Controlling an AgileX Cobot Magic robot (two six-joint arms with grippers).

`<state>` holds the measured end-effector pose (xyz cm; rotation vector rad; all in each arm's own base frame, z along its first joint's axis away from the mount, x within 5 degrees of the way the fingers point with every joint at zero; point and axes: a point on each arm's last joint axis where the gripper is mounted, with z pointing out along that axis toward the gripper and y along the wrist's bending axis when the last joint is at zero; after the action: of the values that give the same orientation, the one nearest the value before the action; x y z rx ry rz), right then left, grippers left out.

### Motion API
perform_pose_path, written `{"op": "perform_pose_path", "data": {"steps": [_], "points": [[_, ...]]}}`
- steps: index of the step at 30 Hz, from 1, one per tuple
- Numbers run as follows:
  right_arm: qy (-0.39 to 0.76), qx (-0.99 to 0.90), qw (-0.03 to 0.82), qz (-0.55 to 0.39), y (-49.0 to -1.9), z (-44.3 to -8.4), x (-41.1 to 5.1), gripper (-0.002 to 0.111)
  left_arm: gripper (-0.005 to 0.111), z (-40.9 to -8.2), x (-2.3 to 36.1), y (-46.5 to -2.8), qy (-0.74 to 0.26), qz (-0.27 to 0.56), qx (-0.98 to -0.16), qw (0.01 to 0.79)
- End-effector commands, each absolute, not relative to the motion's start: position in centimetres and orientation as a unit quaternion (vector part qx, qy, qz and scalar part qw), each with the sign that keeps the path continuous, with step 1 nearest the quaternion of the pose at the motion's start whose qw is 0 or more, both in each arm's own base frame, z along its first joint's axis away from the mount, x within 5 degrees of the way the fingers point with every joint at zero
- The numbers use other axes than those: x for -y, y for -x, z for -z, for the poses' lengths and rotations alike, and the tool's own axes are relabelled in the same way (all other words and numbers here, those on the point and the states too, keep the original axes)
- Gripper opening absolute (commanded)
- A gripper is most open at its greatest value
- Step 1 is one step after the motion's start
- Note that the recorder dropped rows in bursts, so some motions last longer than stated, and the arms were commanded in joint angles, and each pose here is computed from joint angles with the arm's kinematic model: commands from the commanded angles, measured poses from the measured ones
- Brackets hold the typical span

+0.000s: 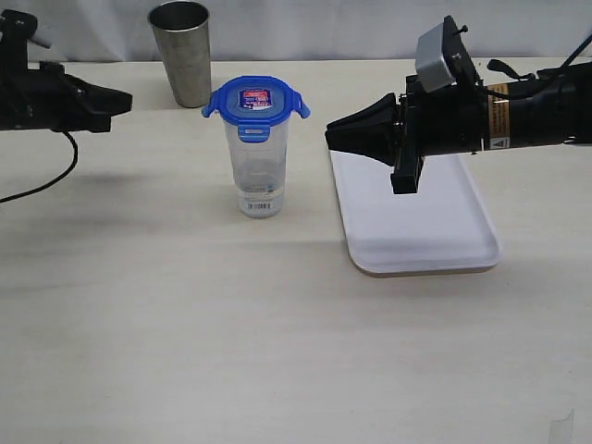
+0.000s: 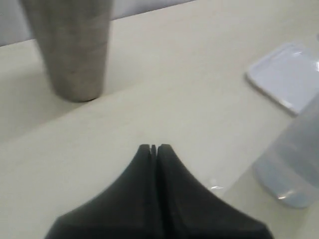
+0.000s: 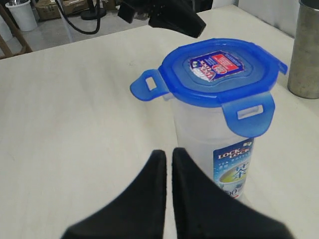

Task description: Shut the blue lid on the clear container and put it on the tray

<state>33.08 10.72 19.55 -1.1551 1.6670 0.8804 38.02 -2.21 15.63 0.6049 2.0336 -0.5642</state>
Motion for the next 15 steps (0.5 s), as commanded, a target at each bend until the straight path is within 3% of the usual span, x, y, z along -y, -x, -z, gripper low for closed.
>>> {"op": "perform_pose_path", "data": {"steps": [1, 5, 8, 15], "points": [[0.469, -0.673, 0.450, -0.353, -33.2, -19.7, -10.8, 0.004, 0.000, -18.5, 0.9, -37.1, -0.198, 0.011, -0.877, 0.438], [0.469, -0.673, 0.450, -0.353, -33.2, -19.7, -10.8, 0.004, 0.000, -19.4, 0.4, -36.3, -0.137, -0.075, -0.895, 0.418], [0.469, -0.673, 0.450, -0.353, -33.2, -19.7, -10.8, 0.004, 0.000, -19.6, 0.8, -36.0, -0.125, -0.044, -0.895, 0.426], [0.467, -0.675, 0.449, -0.354, -33.2, -19.7, -10.8, 0.004, 0.000, -19.5, -0.8, -35.9, -0.040, -0.066, -0.905, 0.418]]}}
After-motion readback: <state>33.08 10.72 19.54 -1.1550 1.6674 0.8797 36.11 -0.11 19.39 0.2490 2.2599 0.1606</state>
